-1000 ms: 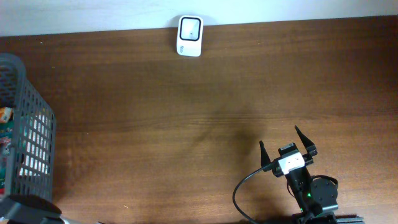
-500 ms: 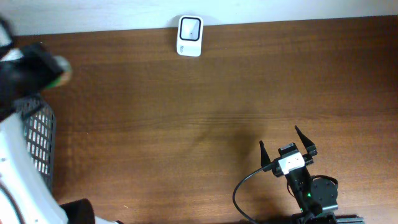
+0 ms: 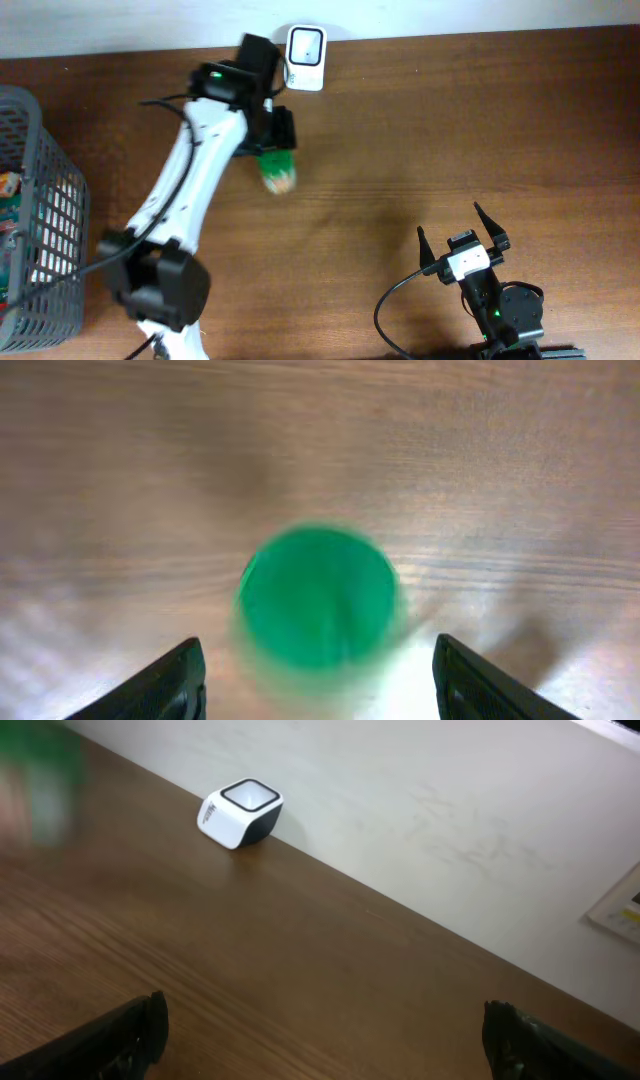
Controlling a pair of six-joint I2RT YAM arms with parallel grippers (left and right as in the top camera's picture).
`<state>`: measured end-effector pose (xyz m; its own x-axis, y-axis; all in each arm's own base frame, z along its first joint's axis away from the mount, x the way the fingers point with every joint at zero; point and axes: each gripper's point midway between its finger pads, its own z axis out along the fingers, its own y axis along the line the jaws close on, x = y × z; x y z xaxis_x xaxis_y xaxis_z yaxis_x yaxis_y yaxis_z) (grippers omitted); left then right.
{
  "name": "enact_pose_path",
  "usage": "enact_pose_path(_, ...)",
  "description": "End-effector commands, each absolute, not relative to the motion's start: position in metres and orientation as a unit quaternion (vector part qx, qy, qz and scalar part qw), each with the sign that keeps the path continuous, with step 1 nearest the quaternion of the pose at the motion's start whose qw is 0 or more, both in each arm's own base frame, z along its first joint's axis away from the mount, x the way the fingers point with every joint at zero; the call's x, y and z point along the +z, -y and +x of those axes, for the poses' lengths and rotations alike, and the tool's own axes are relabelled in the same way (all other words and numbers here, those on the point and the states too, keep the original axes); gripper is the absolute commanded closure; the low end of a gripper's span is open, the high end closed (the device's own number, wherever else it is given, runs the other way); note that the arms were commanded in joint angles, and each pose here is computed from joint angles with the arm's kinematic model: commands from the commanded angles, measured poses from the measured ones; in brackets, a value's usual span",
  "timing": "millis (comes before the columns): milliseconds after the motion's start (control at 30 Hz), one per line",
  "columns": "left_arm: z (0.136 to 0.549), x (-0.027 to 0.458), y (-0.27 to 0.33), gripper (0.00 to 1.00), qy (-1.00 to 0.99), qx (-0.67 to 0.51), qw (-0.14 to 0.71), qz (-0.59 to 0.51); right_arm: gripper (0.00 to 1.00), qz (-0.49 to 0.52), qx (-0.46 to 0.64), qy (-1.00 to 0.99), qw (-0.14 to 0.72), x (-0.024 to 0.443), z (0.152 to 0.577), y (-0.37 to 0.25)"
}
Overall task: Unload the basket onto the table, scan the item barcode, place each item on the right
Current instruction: 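Carry the green jar out and set it on the table, then reach the left gripper into the basket and grasp the white tube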
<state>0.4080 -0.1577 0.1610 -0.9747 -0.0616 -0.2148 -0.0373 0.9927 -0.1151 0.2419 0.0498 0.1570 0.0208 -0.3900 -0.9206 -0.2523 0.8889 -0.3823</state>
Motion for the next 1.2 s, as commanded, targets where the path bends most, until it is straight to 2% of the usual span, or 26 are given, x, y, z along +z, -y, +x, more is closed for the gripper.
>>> enact_pose_path(0,0.409,0.117,0.181,0.29,-0.995,-0.063,0.065,-0.031,0.02,-0.239,-0.046,-0.697,0.675,0.154,0.241,-0.053)
enact_pose_path(133,0.408,0.078,0.196,0.29,-0.998,-0.06,0.031,-0.019,0.02,-0.239,-0.046,-0.697,0.675,0.154,0.241,-0.053)
enact_pose_path(400,0.418,0.083,0.193,0.28,-0.997,-0.054,0.05,-0.021,0.01,-0.239,-0.046,-0.697,0.675,0.154,0.241,-0.053)
enact_pose_path(467,0.425,0.098,0.184,0.28,-0.997,-0.038,0.065,-0.027,0.02,-0.239,-0.046,-0.697,0.675,0.154,0.241,-0.053)
enact_pose_path(600,0.445,0.184,0.142,0.24,-0.988,0.0,0.141,-0.061,0.02,-0.239,-0.046,-0.697,0.674,0.154,0.241,-0.053)
enact_pose_path(700,0.444,0.268,0.091,0.14,-0.971,-0.009,0.21,-0.112,0.02,-0.239,-0.046,-0.697,0.675,0.154,0.241,-0.053)
enact_pose_path(833,0.422,0.348,0.003,0.06,-0.94,-0.015,0.289,-0.181,0.02,-0.239,-0.046,-0.697,0.675,0.154,0.241,-0.053)
enact_pose_path(1000,0.379,0.388,-0.112,0.05,-0.888,0.004,0.337,-0.314,0.02,-0.239,-0.046,-0.697,0.675,0.154,0.241,-0.053)
enact_pose_path(1100,0.359,0.389,-0.162,0.05,-0.873,-0.009,0.336,-0.354,0.02,-0.239,-0.046,-0.697,0.675,0.154,0.241,-0.053)
enact_pose_path(1167,0.339,0.373,-0.202,0.05,-0.857,-0.026,0.312,-0.409,0.02,-0.239,-0.046,-0.697,0.675,0.154,0.241,-0.053)
